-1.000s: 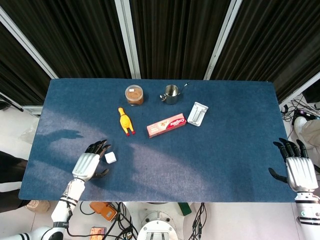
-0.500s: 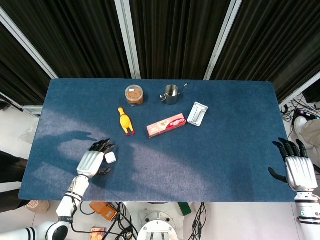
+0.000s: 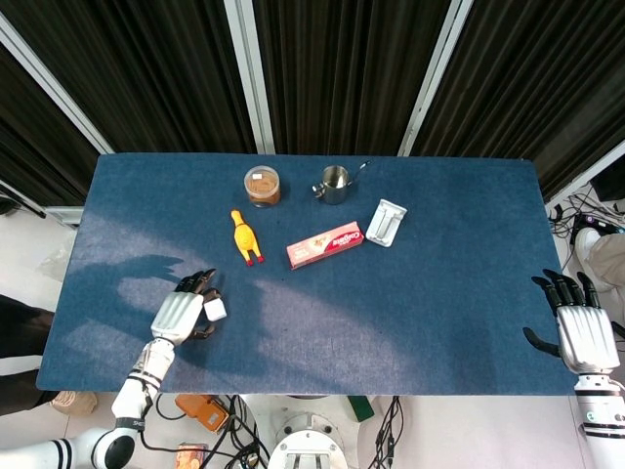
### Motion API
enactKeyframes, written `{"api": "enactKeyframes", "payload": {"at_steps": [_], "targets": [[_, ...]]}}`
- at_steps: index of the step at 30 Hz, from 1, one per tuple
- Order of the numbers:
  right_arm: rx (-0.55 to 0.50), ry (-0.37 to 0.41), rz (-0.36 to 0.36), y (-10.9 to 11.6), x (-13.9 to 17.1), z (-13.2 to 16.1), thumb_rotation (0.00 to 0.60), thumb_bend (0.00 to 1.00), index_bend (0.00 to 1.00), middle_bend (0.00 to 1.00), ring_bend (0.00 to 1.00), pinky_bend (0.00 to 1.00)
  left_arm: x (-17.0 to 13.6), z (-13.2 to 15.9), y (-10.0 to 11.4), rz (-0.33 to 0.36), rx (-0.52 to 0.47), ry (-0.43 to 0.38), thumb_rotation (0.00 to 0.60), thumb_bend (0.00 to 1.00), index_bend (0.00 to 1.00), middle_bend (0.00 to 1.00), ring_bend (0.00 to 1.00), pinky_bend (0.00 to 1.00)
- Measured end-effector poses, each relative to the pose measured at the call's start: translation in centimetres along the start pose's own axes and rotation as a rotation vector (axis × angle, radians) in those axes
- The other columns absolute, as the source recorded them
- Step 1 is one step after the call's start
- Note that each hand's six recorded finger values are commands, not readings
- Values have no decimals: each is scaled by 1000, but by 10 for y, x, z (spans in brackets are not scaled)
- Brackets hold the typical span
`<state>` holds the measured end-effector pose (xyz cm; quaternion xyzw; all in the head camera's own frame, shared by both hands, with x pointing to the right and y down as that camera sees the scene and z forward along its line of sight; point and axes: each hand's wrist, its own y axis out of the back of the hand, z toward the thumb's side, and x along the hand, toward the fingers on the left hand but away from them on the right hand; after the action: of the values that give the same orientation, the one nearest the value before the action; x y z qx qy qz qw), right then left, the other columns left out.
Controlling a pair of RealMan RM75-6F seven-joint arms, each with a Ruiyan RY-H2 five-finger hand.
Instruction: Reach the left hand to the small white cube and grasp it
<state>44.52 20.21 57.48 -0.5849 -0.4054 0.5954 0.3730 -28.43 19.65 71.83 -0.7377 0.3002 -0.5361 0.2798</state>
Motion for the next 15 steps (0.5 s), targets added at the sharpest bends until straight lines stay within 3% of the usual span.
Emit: {"api": "enactKeyframes", "payload": {"at_steps": [8,15], "targets": [[-1,1,-1,0,0,0,600,309,260,187,191,93,-1,1,1,-7,9,6,600,320,539,59,0,104],[-2,3,-3,1,0,0,600,309,260,187,191,93,-1,1,19,28,44,-1,600,348,551,65,0,104]]}}
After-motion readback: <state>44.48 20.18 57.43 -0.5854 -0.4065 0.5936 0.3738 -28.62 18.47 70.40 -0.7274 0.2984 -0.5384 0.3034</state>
